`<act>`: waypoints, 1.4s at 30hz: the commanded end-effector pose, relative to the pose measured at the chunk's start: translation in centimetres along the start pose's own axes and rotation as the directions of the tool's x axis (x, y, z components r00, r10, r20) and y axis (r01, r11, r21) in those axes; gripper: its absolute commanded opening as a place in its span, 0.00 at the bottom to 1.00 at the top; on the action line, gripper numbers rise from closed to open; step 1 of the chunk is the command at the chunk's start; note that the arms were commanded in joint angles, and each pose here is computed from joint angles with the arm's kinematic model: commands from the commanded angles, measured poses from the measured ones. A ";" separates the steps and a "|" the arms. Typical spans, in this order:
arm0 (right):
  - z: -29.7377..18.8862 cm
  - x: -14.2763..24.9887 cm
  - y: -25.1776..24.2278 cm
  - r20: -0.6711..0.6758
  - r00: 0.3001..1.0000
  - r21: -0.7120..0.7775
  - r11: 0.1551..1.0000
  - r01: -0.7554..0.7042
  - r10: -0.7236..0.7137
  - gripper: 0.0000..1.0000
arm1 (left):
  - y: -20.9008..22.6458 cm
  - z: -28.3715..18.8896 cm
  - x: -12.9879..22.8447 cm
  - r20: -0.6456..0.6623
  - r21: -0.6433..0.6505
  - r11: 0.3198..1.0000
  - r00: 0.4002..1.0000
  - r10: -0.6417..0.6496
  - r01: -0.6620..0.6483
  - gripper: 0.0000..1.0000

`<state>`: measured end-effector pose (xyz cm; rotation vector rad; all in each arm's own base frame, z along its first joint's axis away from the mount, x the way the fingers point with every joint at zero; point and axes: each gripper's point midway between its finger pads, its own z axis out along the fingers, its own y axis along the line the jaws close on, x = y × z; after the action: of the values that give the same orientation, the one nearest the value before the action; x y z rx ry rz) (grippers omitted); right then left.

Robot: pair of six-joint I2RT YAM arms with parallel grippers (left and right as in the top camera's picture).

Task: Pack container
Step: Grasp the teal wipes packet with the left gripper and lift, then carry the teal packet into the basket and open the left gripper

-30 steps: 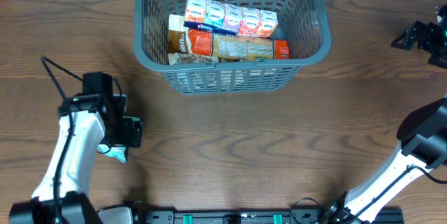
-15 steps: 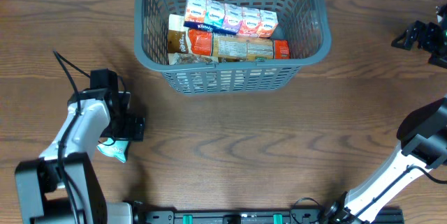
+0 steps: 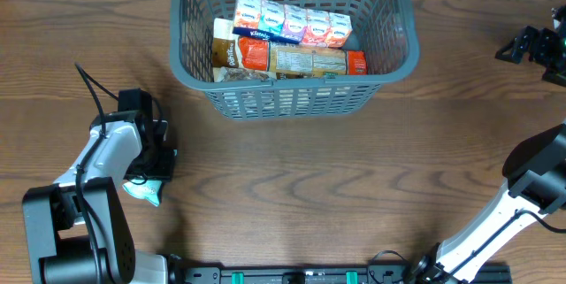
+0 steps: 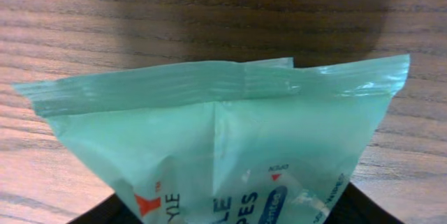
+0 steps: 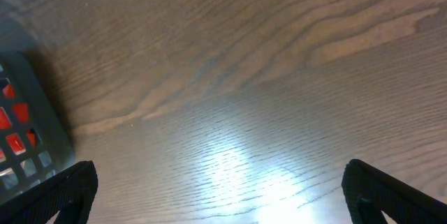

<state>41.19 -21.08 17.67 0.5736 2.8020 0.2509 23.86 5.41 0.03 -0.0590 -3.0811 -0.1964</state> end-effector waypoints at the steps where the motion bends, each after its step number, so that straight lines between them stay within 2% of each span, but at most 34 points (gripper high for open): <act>1: -0.2 0.0 0.2 0.005 1.000 -0.011 1.000 0.009 -0.009 0.99 | 0.2 0.4 0.2 -0.017 -0.008 1.000 1.000 -0.006 0.006 0.40; 4: -0.2 0.1 0.2 0.003 1.000 -0.012 1.000 0.008 -0.008 0.99 | 0.3 0.4 -0.1 -0.003 -0.010 1.000 1.000 -0.007 0.007 0.26; 7: -0.2 0.1 0.2 0.001 1.000 -0.012 1.000 0.007 -0.007 0.99 | 0.4 0.1 -0.6 0.009 -0.012 1.000 1.000 -0.013 0.013 0.24; 10: -0.2 0.1 0.2 0.001 1.000 -0.012 1.000 0.008 -0.008 0.99 | 0.6 -0.4 -1.4 0.031 -0.015 1.000 0.999 -0.016 0.016 0.10; 13: -0.2 0.1 0.3 0.001 1.000 -0.012 1.000 0.008 -0.008 0.99 | 0.9 -1.4 -2.6 0.063 -0.019 0.999 0.997 -0.040 0.041 0.06; 19: -0.2 0.1 0.3 -0.001 1.000 -0.012 1.000 0.007 -0.007 0.99 | 2.2 -6.6 -5.8 0.177 -0.021 0.994 0.979 -0.104 0.110 0.06; 22: -0.2 0.1 0.3 -0.001 1.000 -0.012 1.000 0.007 -0.007 0.99 | 3.1 -10.9 -7.7 0.268 -0.025 0.992 0.957 -0.112 0.123 0.06; 25: -0.2 0.1 0.3 0.000 1.000 -0.012 1.000 0.008 -0.008 0.99 | 3.6 -16.4 -9.9 0.401 -0.001 0.991 0.908 -0.121 0.132 0.06; 29: -0.2 0.1 0.2 0.002 1.000 -0.012 1.000 0.008 -0.008 0.99 | 3.1 -25.4 -12.9 0.616 0.096 0.992 0.778 -0.127 0.086 0.06; 33: -0.2 0.1 0.2 0.003 1.000 -0.012 1.000 0.008 -0.008 0.99 | 2.1 -35.1 -14.8 0.794 0.137 0.991 0.598 -0.109 -0.002 0.06; 36: -0.2 0.0 0.2 0.003 1.000 -0.011 1.000 0.008 -0.008 0.99 | 0.8 -42.2 -15.5 0.906 0.065 0.995 0.422 -0.027 -0.077 0.06; 39: -0.2 0.0 0.3 0.003 1.000 -0.011 1.000 0.009 -0.009 0.99 | -2.1 -47.8 -15.7 0.965 -0.046 0.984 0.245 0.087 -0.170 0.06; 42: -0.2 0.0 0.2 0.003 1.000 -0.011 1.000 0.008 -0.008 0.99 | -5.9 -51.0 -15.8 0.975 -0.167 0.952 0.100 0.199 -0.258 0.06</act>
<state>41.16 -21.05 17.67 0.5739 2.8030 0.2528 42.60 -4.13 46.94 -0.7107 -4.3625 -0.0064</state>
